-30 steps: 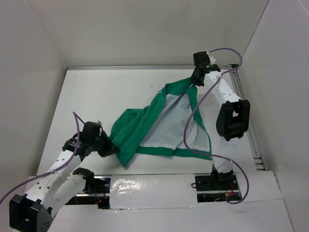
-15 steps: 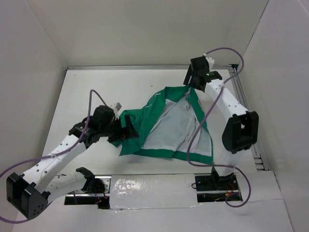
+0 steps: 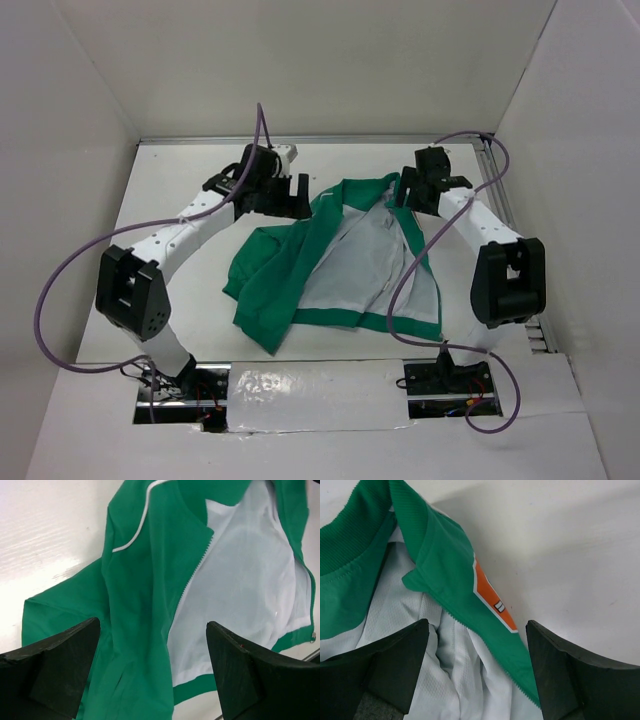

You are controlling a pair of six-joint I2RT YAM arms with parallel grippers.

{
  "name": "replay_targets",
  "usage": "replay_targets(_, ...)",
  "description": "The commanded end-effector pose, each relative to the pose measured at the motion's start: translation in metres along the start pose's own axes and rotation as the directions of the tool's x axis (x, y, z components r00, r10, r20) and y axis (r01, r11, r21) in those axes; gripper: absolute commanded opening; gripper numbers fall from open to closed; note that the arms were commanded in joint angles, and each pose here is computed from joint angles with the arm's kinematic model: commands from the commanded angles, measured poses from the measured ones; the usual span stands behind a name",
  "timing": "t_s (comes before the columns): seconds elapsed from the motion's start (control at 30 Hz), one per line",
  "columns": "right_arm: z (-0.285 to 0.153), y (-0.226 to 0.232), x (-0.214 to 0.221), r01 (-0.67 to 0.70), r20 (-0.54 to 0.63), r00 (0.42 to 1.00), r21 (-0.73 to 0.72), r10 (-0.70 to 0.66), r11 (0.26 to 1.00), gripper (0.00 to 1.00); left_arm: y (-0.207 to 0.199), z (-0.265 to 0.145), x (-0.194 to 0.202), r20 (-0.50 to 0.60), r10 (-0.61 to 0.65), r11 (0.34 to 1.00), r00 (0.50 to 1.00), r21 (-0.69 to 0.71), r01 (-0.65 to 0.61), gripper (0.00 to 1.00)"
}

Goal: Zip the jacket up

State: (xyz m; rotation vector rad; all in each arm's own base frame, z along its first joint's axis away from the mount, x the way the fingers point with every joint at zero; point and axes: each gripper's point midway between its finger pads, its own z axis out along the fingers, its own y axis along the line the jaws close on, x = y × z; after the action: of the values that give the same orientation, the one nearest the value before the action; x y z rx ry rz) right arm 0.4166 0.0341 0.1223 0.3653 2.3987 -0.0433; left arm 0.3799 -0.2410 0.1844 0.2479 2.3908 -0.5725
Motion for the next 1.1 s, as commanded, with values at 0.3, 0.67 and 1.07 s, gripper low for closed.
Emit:
replay_targets(0.3, 0.023, 0.014, -0.020, 0.026, 0.021, 1.000, -0.161, -0.023, 0.987, 0.84, 0.000, 0.060, -0.045, 0.118, 0.286, 0.923, 0.951, 0.232, -0.306, 0.99)
replay_targets(0.67, 0.049, 0.034, -0.024, 0.027, -0.034, 0.999, -0.290, -0.039, 0.957, 0.80, -0.037, 0.140, -0.054, 0.188, 0.439, 0.746, 0.878, 0.468, -0.474, 0.99)
replay_targets(1.07, -0.009, 0.047, -0.052, 0.072, 0.167, 0.986, -0.289, -0.024, 0.955, 0.00, -0.047, 0.091, -0.091, 0.231, 0.330, 0.810, 0.915, 0.428, -0.400, 0.00)
